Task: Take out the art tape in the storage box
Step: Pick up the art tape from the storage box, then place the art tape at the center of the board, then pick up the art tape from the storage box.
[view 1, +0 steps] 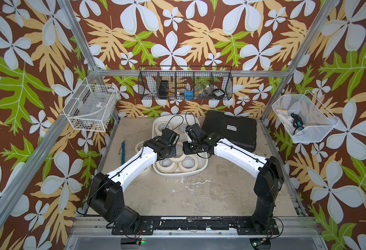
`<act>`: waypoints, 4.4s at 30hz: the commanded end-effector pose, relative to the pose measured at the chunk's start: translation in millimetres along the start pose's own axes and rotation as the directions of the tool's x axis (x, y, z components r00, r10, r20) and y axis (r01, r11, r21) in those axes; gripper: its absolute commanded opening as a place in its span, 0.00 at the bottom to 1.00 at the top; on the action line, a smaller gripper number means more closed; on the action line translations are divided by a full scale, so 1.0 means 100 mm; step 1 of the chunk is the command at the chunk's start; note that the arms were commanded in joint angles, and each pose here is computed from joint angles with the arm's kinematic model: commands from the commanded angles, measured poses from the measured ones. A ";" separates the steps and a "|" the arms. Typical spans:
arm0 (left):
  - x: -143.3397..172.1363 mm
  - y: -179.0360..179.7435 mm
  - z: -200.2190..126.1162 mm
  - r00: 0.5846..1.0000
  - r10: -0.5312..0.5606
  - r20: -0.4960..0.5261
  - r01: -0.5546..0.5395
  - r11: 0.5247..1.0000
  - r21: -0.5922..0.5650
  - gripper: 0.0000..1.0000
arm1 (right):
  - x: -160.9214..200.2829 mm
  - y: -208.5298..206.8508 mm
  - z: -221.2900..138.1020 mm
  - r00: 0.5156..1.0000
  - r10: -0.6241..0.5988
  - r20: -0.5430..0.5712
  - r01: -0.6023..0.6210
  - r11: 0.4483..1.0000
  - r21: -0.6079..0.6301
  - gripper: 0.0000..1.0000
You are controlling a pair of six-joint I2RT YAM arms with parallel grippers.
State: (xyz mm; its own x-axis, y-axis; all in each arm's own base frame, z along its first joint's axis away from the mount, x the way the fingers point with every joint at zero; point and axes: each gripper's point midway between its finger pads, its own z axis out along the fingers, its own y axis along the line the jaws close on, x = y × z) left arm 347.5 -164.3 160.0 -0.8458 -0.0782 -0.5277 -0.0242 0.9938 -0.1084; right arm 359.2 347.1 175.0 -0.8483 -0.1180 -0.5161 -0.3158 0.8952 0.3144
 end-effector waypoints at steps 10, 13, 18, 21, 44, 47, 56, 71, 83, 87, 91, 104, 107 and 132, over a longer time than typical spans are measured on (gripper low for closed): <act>-0.39 0.32 -0.09 0.999 -0.029 0.019 0.031 0.996 -0.084 0.03 | -0.23 0.18 -0.48 0.991 -0.031 0.132 0.039 0.997 -0.060 0.53; -0.58 0.60 -0.08 0.996 -0.084 0.035 0.088 0.988 -0.128 0.04 | -0.23 0.14 -0.63 0.985 -0.034 0.167 0.044 0.997 -0.056 0.54; -0.89 1.12 0.08 0.969 -0.240 0.063 0.247 0.955 -0.165 0.06 | -0.22 0.08 -0.80 0.974 -0.035 0.223 0.048 0.997 -0.053 0.57; -1.06 1.41 0.19 0.943 -0.322 0.083 0.332 0.927 -0.177 0.06 | -0.18 0.03 -0.82 0.975 -0.047 0.218 0.056 0.998 -0.038 0.58; -1.87 2.29 0.81 0.822 -0.492 0.288 0.561 0.788 -0.253 0.07 | 0.03 -0.35 -0.78 0.982 -0.037 0.184 0.035 0.999 0.011 0.58; -1.90 2.33 0.96 0.824 -0.490 0.284 0.559 0.781 -0.276 0.07 | 0.03 -0.38 -0.78 0.982 -0.035 0.184 0.033 0.999 0.015 0.58; -1.78 2.39 1.46 0.846 -0.486 0.217 0.533 0.782 -0.324 0.07 | 0.10 -0.40 -0.70 0.984 -0.028 0.174 0.027 1.000 0.007 0.58; -1.39 2.42 1.87 0.857 -0.507 0.088 0.497 0.772 -0.395 0.15 | 0.14 -0.45 -0.62 0.987 -0.022 0.159 0.020 1.000 0.016 0.58; -1.39 2.49 1.60 0.848 -0.522 0.094 0.509 0.752 -0.419 0.40 | 0.10 -0.47 -0.65 0.987 -0.016 0.163 0.014 1.000 0.019 0.58; -1.50 2.47 1.37 0.852 -0.510 0.120 0.511 0.758 -0.407 0.41 | 0.06 -0.47 -0.67 0.985 -0.013 0.171 0.010 1.000 0.017 0.58; -1.58 2.41 1.12 0.858 -0.498 0.128 0.506 0.775 -0.378 0.41 | 0.00 -0.46 -0.68 0.984 -0.007 0.180 0.005 1.000 0.016 0.58; -1.53 2.00 0.14 0.911 -0.391 0.132 0.411 0.887 -0.209 0.42 | -0.32 -0.43 -0.59 0.979 -0.020 0.201 0.013 0.999 0.038 0.58; -1.41 1.82 -0.06 0.920 -0.370 0.131 0.386 0.912 -0.138 0.45 | -0.39 -0.40 -0.52 0.980 -0.024 0.200 0.018 0.999 0.035 0.58; -0.38 1.38 -0.85 0.939 -0.248 0.237 0.233 0.968 0.093 0.79 | -0.61 -0.25 0.80 0.999 0.023 0.045 -0.025 0.999 0.037 0.55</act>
State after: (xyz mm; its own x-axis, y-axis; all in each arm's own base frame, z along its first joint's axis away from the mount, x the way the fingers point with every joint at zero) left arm 330.6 -19.4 232.2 -0.6861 -0.3482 -0.6388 -0.1832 0.9324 -0.3115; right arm 452.3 359.1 143.3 -0.8193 -0.0886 -0.5665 -0.2924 0.9144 0.2798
